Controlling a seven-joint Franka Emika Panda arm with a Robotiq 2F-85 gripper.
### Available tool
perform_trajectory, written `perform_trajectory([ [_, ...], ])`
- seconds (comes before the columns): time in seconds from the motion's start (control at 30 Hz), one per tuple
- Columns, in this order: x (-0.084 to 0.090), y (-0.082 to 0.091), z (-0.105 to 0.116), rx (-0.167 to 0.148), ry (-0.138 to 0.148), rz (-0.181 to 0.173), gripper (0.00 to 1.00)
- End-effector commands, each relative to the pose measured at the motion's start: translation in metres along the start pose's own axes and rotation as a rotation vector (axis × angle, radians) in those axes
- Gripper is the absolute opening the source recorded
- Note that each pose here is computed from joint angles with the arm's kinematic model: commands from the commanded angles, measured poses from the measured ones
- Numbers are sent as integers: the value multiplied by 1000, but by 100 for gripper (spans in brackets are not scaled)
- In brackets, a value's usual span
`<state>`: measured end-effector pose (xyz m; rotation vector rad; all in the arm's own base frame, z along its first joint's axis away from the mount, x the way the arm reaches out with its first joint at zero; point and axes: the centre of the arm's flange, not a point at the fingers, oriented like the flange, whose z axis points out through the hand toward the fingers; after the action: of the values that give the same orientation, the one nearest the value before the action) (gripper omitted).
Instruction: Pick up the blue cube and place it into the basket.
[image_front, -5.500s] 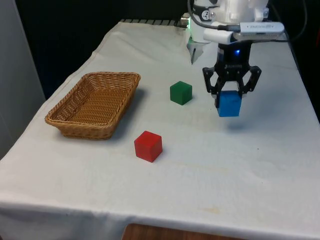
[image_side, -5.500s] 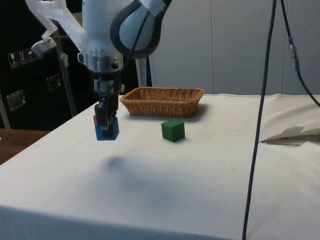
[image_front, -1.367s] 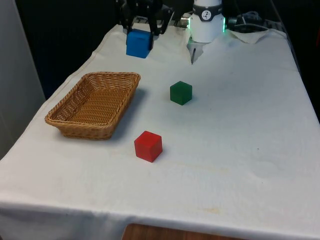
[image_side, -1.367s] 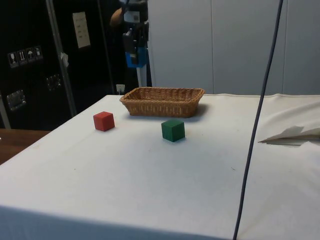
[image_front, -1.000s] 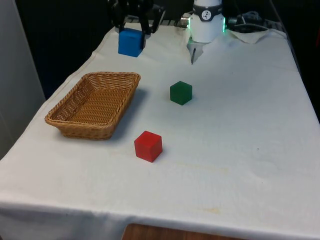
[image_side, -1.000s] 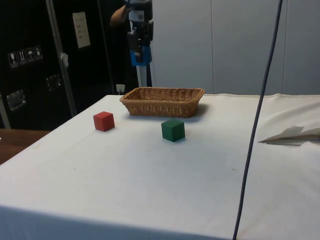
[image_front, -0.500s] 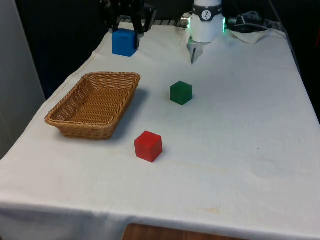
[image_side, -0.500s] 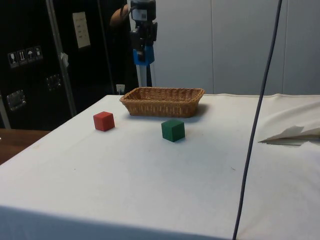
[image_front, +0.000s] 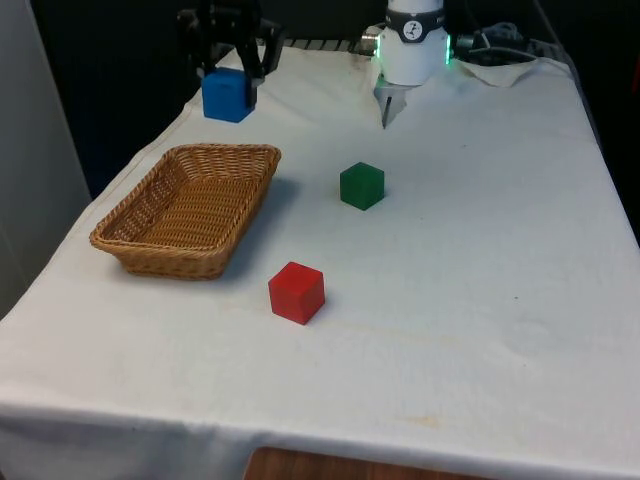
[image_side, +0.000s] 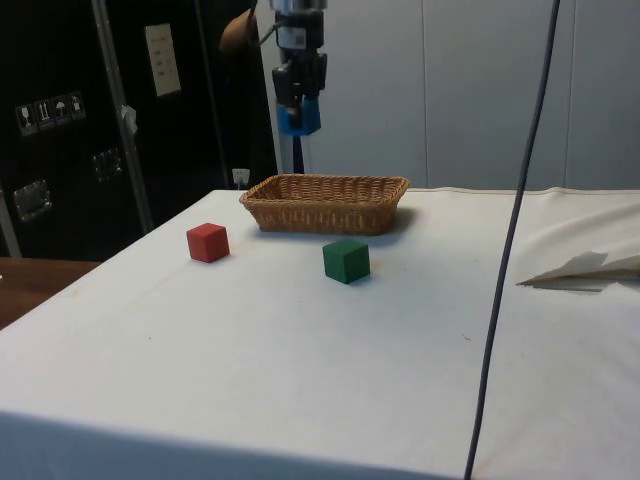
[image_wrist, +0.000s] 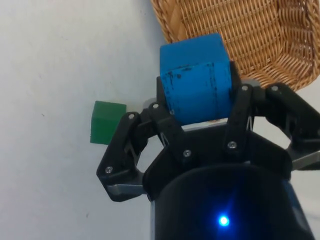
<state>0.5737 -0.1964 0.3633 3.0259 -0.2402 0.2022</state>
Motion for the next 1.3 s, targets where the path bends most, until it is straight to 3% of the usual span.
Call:
perform_trajectory([
  [0.0, 0, 3, 3, 14, 0, 2, 0],
  [0.07, 0, 4, 5, 8, -4, 5, 0],
  [0.13, 0, 11, 12, 31, -8, 10, 0],
  [0.43, -1, 31, 29, 52, -24, 28, 0],
  [0.93, -1, 34, 33, 45, -30, 31, 0],
  [1.27, -4, 47, 55, 31, -39, 37, 0],
])
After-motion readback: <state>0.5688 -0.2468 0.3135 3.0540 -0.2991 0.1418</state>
